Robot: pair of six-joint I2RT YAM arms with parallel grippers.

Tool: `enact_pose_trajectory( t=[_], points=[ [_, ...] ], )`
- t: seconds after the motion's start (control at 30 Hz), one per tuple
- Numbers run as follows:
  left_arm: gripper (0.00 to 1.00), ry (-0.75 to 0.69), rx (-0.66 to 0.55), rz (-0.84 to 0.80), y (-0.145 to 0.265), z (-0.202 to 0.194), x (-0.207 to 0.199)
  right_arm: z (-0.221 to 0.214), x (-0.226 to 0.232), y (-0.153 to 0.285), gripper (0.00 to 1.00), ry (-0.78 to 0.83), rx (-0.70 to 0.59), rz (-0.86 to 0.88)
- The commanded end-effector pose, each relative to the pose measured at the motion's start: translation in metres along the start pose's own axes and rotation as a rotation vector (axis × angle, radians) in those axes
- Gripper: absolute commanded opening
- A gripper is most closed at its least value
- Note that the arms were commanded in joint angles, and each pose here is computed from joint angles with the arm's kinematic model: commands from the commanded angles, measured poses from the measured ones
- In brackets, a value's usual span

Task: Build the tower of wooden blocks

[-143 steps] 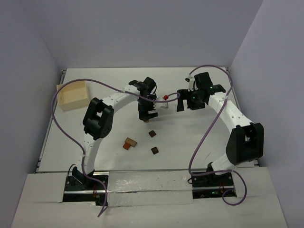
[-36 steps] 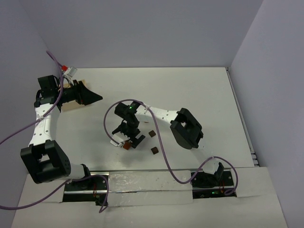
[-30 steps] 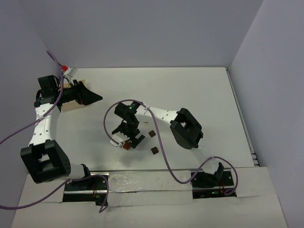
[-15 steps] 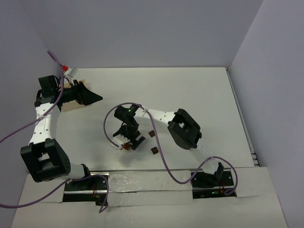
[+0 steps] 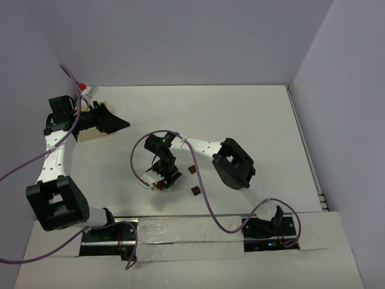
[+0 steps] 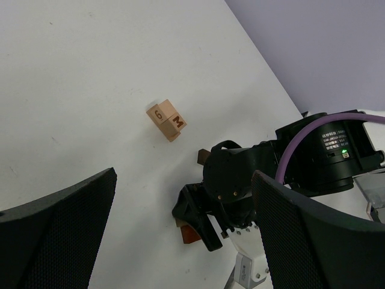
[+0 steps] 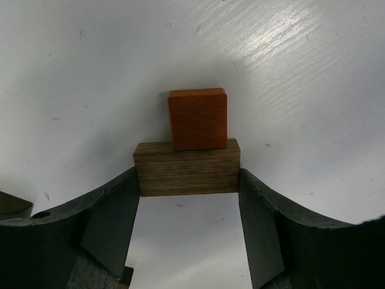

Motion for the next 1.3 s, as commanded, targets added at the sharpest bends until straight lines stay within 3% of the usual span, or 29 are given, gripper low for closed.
enact_pose_trajectory(
  t=[0.0, 0.23, 0.47, 0.73, 1.27],
  points=[
    [0.99, -0.066, -0.025, -0.022, 0.002, 0.006, -0.001, 0.004, 0.007, 0.005, 0.56, -0.019, 0.002, -0.013],
    [0.99, -0.083, -0.025, 0.023, 0.001, 0.006, -0.002, 0.008, 0.013, 0.056, 0.41, -0.167, -0.070, -0.083],
    [0.99, -0.146, 0.019, 0.085, -0.010, 0.006, -0.010, -0.029, 0.017, 0.128, 0.35, -0.487, -0.155, -0.222],
    [0.99, -0.148, 0.018, 0.126, -0.013, 0.019, -0.002, -0.070, 0.023, 0.176, 0.28, -0.757, -0.179, -0.401],
    [0.99, -0.149, 0.033, 0.149, -0.021, 0.026, 0.009, -0.097, 0.002, 0.172, 0.26, -0.860, -0.168, -0.493]
  ],
)
Point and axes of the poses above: each gripper's point midway between its finger pads, its own y axis back along the fingers, its own x axis along the line the jaws close on, z = x × y, the point moved 9 cm from there along y, back along the fingers, and after that the axes turned 12 degrees about -y, right-handed, at the moved point
